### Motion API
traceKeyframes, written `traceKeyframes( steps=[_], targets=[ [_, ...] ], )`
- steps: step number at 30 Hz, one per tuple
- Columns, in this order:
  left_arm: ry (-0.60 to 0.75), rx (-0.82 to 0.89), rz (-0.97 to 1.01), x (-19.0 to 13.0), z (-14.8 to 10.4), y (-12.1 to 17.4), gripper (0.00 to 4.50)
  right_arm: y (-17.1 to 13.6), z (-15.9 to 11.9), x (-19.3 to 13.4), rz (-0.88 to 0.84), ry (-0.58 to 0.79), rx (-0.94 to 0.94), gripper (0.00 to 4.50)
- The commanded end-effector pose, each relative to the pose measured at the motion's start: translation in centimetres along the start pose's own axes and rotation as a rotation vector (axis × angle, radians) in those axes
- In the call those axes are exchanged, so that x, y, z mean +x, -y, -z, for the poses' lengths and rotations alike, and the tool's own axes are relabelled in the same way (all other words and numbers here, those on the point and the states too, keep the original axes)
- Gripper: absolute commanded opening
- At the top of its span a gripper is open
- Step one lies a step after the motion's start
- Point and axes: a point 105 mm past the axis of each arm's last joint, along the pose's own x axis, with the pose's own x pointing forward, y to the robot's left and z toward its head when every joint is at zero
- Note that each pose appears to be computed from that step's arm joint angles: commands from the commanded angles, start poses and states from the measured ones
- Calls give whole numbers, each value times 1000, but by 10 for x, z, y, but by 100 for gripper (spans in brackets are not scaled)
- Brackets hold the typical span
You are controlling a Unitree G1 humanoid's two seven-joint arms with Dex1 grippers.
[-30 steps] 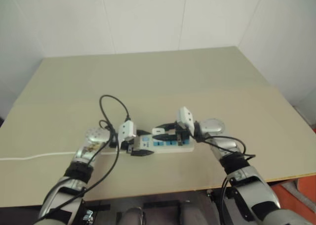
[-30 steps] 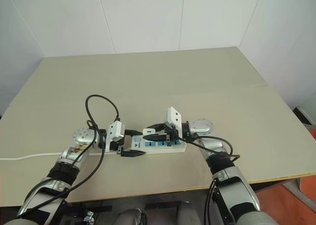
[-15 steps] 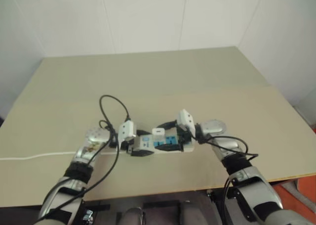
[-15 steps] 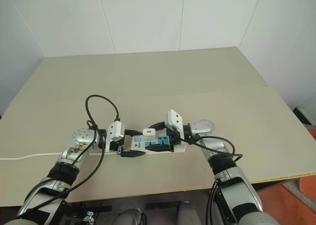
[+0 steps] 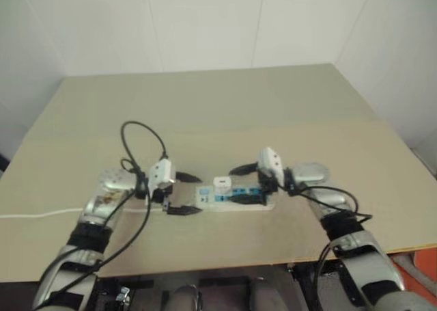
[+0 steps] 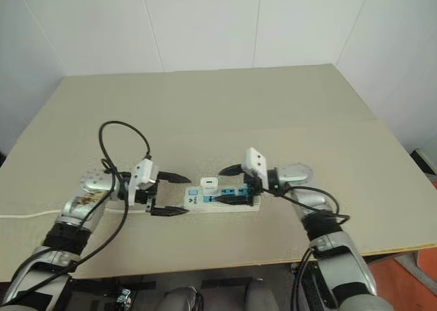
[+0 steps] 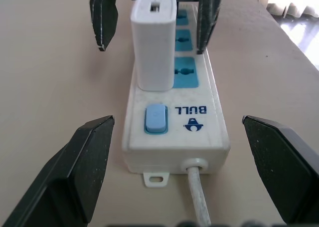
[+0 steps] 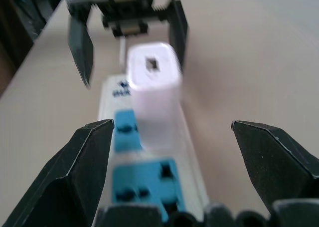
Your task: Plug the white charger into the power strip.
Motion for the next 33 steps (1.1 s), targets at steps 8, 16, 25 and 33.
traceKeyframes(
  steps=[8, 16, 25, 33],
  targets=[
    [-43, 24, -82, -59, -25, 0, 448, -6, -26, -105, 184, -59, -76, 450],
    [-92, 27, -170, -90, -29, -11, 448, -15, -29, -151, 309, -149, -83, 450],
    [-74, 7, -136, -84, -32, -4, 448, -22, -28, -168, 397, -223, -76, 450],
    [-69, -3, -127, -81, -33, -2, 448, -22, -26, -169, 416, -236, -75, 450]
  ],
)
